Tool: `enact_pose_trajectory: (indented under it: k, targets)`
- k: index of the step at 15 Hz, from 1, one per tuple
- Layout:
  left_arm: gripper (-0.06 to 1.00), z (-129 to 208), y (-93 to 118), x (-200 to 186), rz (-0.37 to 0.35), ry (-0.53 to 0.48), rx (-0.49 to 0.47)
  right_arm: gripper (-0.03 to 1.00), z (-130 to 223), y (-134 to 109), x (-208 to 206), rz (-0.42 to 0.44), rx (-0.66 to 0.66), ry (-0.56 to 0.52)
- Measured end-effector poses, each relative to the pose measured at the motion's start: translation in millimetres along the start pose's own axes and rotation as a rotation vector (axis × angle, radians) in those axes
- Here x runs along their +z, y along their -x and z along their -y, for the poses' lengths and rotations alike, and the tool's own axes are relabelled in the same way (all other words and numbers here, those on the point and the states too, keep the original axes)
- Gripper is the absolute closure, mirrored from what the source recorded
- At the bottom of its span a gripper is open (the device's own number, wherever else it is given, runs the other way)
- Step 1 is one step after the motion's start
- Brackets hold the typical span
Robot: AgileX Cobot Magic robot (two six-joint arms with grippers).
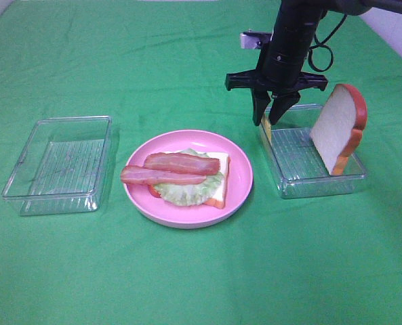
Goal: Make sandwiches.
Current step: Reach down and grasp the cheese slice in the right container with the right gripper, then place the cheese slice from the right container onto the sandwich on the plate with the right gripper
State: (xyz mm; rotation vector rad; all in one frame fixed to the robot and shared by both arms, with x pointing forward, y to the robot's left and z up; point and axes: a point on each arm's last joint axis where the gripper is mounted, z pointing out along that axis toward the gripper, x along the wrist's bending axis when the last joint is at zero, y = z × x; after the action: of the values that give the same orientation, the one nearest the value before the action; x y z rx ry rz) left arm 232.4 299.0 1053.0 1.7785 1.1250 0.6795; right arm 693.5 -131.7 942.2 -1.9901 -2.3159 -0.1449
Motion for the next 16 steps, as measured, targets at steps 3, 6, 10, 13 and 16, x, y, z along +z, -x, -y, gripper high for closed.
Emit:
enact_pose_trajectory:
  k: [3,6,10,13,16]
  targets:
    - [0.09,0.0,0.0,0.0,0.0,0.0,0.0,0.84,0.0,0.1,0.0,0.001,0.0,0.0]
    - [0.09,0.0,0.0,0.0,0.0,0.0,0.0,0.97,-0.2,2.0,0.0,0.022,-0.006,0.002]
    - [0.09,0.0,0.0,0.0,0.0,0.0,0.0,0.97,1.2,1.3,-17.8,0.029,-0.013,0.041]
    - [0.09,0.0,0.0,0.0,0.0,0.0,0.0,0.97,8.7,-3.9,-64.2,0.004,-0.03,0.134]
    - [0.09,0.0,0.0,0.0,0.0,0.0,0.0,0.97,19.9,-16.9,-102.4,-0.117,-0.098,0.198]
